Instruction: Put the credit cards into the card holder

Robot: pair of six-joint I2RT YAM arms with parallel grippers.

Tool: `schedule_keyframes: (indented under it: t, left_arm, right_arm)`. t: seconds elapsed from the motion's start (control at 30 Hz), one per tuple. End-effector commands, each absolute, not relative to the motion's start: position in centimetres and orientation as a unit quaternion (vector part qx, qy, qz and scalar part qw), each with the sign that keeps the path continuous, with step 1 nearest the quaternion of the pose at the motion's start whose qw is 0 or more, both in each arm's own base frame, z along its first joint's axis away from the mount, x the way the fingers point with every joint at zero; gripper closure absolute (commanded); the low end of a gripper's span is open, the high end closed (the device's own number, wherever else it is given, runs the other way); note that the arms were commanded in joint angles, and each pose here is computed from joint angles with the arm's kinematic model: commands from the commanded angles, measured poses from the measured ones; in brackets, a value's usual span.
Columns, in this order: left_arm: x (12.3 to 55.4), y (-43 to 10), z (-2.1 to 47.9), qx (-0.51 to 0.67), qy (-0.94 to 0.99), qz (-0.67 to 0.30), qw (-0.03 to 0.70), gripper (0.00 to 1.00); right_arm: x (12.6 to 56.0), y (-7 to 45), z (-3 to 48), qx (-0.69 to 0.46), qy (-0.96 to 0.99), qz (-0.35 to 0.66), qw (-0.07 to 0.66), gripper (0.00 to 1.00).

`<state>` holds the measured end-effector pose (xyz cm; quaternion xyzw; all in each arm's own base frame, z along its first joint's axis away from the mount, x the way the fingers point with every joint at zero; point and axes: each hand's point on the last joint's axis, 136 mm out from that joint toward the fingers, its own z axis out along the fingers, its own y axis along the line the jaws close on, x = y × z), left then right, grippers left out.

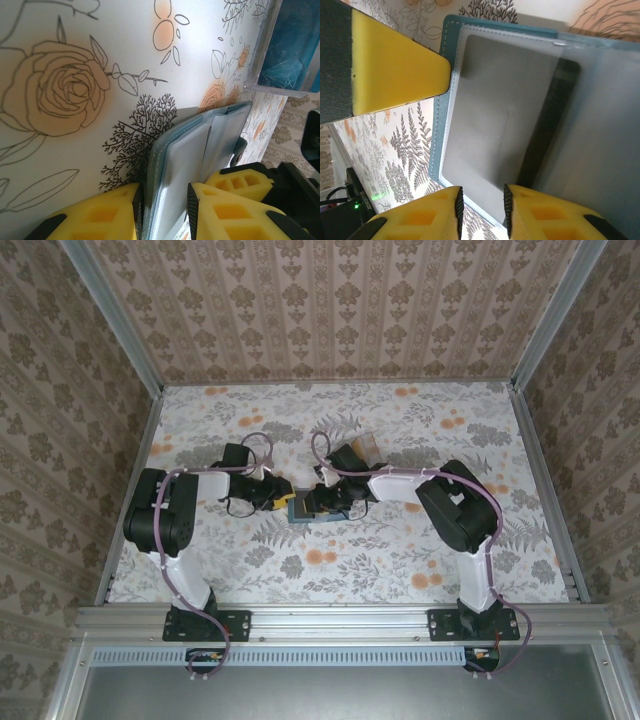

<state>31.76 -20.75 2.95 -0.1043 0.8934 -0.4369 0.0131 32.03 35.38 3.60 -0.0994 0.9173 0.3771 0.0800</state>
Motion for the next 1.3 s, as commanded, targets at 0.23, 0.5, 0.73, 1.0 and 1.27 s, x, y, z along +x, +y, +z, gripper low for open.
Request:
schedule_keyframes:
  t: [0.23,0.5,0.73,1.0,1.27]
  left_arm:
    - [29.8,-19.6,0.3,-0.132,0.912,-0.388,-0.019,0.75]
    - [29.9,-19.7,0.4,-0.126,0.912,-0.39,-0.019,0.74]
    - [29.9,-19.8,0.4,-0.126,0.91,-0.393,-0.019,0.73]
    - [30.1,-19.9,0.7,-0.122,0.909,-0.398,-0.016,0.65]
    - [30.2,-20.2,0.7,-0.125,0.905,-0.406,-0.018,0.63]
  right_arm:
    - [32.3,33.1,2.2,-0.054,0.945,0.309,0.095,0.64]
    - [32.6,34.1,1.8,-0.052,0.943,0.314,0.094,0.65]
    - [32.5,35.8,2.8,-0.101,0.933,0.33,0.102,0.68]
    - [32.6,36.7,3.2,-0.145,0.922,0.341,0.115,0.68]
    - [32.7,37.9,5.2,-0.166,0.896,0.388,0.142,0.66]
